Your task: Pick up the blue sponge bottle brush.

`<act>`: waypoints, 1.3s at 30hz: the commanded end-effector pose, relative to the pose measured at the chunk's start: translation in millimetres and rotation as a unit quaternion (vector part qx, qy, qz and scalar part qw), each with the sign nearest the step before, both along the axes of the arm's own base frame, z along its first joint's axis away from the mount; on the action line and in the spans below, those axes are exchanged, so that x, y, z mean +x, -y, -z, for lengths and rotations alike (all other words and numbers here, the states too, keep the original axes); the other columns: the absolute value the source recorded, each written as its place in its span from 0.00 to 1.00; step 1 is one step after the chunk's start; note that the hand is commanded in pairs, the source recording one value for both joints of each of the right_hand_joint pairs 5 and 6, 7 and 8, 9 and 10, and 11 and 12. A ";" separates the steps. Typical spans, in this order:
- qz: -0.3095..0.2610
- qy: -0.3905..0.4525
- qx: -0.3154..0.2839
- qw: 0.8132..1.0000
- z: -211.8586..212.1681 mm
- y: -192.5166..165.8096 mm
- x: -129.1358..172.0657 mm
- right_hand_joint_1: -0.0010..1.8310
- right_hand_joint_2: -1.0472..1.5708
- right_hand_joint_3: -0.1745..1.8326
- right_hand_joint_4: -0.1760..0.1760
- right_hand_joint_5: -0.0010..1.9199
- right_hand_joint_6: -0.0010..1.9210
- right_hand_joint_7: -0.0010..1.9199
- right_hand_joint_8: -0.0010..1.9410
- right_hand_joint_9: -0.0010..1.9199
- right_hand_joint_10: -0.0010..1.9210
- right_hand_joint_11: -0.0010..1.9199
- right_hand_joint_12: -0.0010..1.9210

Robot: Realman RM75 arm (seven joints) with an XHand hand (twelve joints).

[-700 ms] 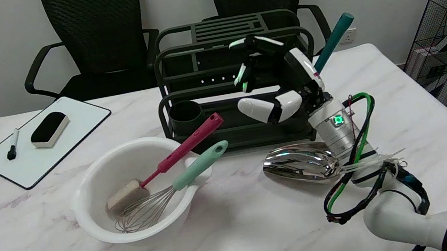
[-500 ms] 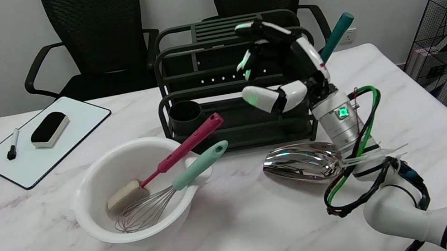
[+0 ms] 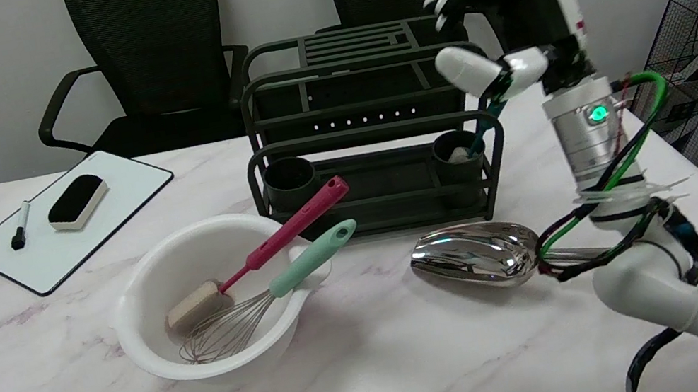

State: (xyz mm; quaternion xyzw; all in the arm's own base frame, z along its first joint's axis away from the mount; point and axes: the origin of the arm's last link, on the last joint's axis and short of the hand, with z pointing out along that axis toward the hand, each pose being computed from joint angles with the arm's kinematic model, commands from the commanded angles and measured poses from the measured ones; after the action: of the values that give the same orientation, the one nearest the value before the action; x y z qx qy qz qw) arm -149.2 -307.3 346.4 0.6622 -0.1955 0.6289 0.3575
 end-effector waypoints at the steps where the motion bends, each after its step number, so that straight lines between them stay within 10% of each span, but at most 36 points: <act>1: -0.112 -0.028 -0.060 0.991 -58.5 -22.8 74.2 0.61 0.41 0.59 0.50 0.30 0.30 0.56 0.55 0.58 0.58 0.41 0.41; 13: -0.045 0.019 -0.141 0.989 -120.3 -17.8 37.6 0.61 0.38 0.61 0.50 0.30 0.30 0.55 0.54 0.56 0.56 0.37 0.37; 21: 0.025 0.052 -0.158 0.986 -150.0 -1.2 7.8 0.61 0.28 0.61 0.50 0.12 0.12 0.34 0.34 0.31 0.31 0.24 0.24; 39: 0.117 0.125 -0.136 0.976 -178.6 30.5 -58.3 0.59 0.24 0.57 0.50 0.24 0.24 0.34 0.34 0.31 0.31 0.19 0.19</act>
State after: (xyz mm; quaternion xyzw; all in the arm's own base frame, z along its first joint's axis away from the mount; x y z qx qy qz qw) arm -161.3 -324.0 491.6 0.5570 -0.1671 0.6740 0.4555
